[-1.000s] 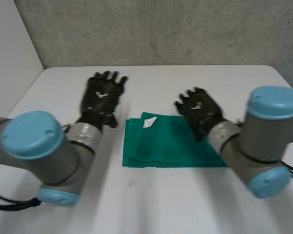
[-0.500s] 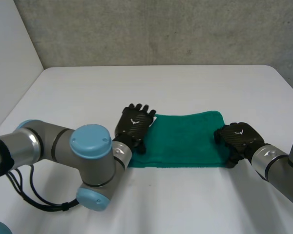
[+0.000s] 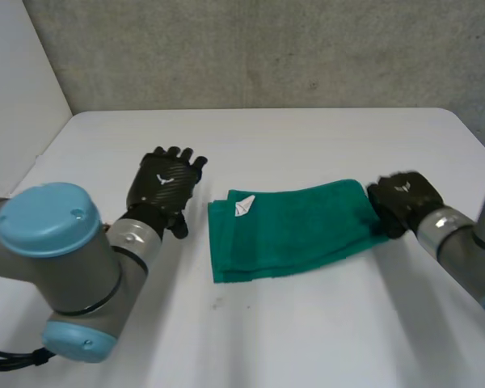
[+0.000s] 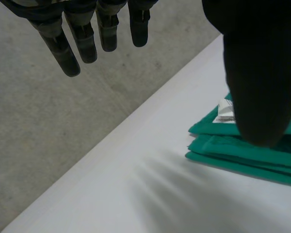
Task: Fold the towel.
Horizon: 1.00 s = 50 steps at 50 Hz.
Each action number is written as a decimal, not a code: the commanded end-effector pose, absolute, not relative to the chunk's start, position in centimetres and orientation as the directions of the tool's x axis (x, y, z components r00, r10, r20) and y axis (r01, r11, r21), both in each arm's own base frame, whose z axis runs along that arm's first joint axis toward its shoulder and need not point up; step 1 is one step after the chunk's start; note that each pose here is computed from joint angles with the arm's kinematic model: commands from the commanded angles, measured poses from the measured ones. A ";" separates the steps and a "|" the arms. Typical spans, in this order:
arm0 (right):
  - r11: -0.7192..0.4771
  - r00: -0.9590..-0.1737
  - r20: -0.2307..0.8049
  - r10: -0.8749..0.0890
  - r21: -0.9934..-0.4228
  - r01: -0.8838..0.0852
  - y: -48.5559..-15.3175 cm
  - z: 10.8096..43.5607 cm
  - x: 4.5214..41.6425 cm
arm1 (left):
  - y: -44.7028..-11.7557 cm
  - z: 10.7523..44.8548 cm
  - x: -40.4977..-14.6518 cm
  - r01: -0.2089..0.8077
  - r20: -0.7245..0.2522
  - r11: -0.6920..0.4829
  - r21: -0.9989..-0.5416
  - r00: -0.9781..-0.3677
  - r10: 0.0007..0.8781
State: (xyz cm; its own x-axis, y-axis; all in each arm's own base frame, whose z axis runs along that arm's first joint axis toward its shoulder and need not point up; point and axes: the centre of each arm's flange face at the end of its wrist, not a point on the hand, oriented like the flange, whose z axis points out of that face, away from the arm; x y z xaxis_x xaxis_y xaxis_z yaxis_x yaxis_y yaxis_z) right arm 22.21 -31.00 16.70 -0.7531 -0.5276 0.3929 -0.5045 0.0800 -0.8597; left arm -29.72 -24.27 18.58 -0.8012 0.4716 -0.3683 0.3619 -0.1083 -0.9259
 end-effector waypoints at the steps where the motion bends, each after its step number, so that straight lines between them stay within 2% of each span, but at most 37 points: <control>1: -0.125 -0.567 0.412 -0.713 -0.871 -0.476 -25.5 19.7 32.1 | -24.3 19.6 -28.5 0.354 -0.367 -0.114 -0.928 -0.820 0.440; 2: -0.150 -0.507 0.405 -0.761 -0.870 -0.470 -23.9 18.9 34.1 | -24.3 19.6 -28.5 0.354 -0.365 -0.111 -0.929 -0.821 0.438; 5: -0.183 -0.410 0.385 -0.827 -0.873 -0.452 -21.6 17.6 36.7 | -24.5 19.7 -28.4 0.352 -0.365 -0.113 -0.929 -0.824 0.434; 6: -0.195 -0.356 0.371 -0.858 -0.876 -0.442 -20.3 16.8 37.9 | -24.6 19.7 -28.3 0.350 -0.362 -0.110 -0.930 -0.827 0.431; 9: -0.194 -0.290 0.344 -0.893 -0.876 -0.442 -18.8 15.3 39.1 | -25.0 19.6 -28.0 0.344 -0.354 -0.103 -0.933 -0.834 0.423; 11: -0.167 -0.283 0.325 -0.902 -0.868 -0.467 -18.8 13.8 39.3 | -25.0 19.6 -28.0 0.337 -0.346 -0.099 -0.936 -0.838 0.422; 13: -0.159 -0.305 0.334 -0.892 -0.863 -0.480 -19.2 13.5 39.3 | -25.0 19.6 -28.0 0.330 -0.337 -0.092 -0.940 -0.840 0.425; 17: -0.128 -0.435 0.384 -0.814 -0.850 -0.510 -21.1 14.7 38.3 | -25.0 19.6 -28.0 0.319 -0.325 -0.088 -0.944 -0.843 0.429; 18: -0.111 -0.508 0.401 -0.762 -0.854 -0.508 -22.3 15.9 37.4 | -25.0 19.3 -28.0 0.320 -0.323 -0.083 -0.944 -0.842 0.432; 20: -0.088 -0.589 0.404 -0.699 -0.867 -0.490 -23.9 17.5 35.9 | -25.1 19.2 -28.1 0.321 -0.323 -0.080 -0.944 -0.841 0.433; 21: -0.069 -0.631 0.397 -0.666 -0.876 -0.478 -24.8 18.2 34.9 | -25.0 19.2 -28.1 0.321 -0.323 -0.080 -0.944 -0.841 0.434; 22: -0.069 -0.632 0.397 -0.666 -0.876 -0.478 -24.8 18.2 34.9 | -25.0 19.1 -28.1 0.322 -0.323 -0.079 -0.943 -0.840 0.435; 23: -0.026 -0.695 0.367 -0.618 -0.893 -0.449 -25.9 19.0 32.9 | -25.0 19.1 -28.2 0.322 -0.323 -0.080 -0.943 -0.839 0.437; 24: -0.026 -0.696 0.367 -0.617 -0.893 -0.449 -25.9 19.0 32.8 | -25.0 19.1 -28.2 0.322 -0.323 -0.080 -0.943 -0.839 0.438; 26: 0.038 -0.780 0.292 -0.554 -0.927 -0.374 -26.9 19.8 29.3 | -24.7 19.0 -28.4 0.323 -0.323 -0.080 -0.943 -0.835 0.445; 27: 0.038 -0.780 0.291 -0.554 -0.927 -0.373 -26.9 19.8 29.3 | -24.7 19.0 -28.4 0.323 -0.323 -0.080 -0.943 -0.835 0.445; 28: 0.079 -0.813 0.263 -0.519 -0.933 -0.352 -27.4 19.3 26.2 | -24.6 19.0 -28.4 0.322 -0.323 -0.081 -0.943 -0.835 0.446; 30: 0.089 -0.815 0.264 -0.515 -0.930 -0.357 -27.5 18.9 25.5 | -24.6 19.0 -28.4 0.322 -0.322 -0.079 -0.944 -0.835 0.447; 31: 0.127 -0.807 0.278 -0.521 -0.910 -0.395 -27.6 17.3 23.6 | -24.6 18.9 -28.4 0.323 -0.322 -0.077 -0.943 -0.834 0.449; 37: 0.188 -0.782 0.314 -0.539 -0.860 -0.475 -27.3 14.4 20.4 | -24.5 18.2 -28.4 0.331 -0.322 -0.063 -0.942 -0.830 0.455; 50: 0.185 -0.776 0.324 -0.541 -0.854 -0.486 -28.0 12.2 19.9 | -24.5 17.7 -28.4 0.337 -0.323 -0.052 -0.940 -0.828 0.459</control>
State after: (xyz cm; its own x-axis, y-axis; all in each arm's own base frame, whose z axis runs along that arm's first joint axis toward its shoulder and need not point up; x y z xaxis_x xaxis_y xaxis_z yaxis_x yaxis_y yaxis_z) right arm 19.75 -27.43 13.05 -0.7732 -0.5446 0.3251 -0.4852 0.1779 -0.8561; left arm -28.46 -24.53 17.85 -0.8281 0.4586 -0.3223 0.3352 -0.0556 -0.9405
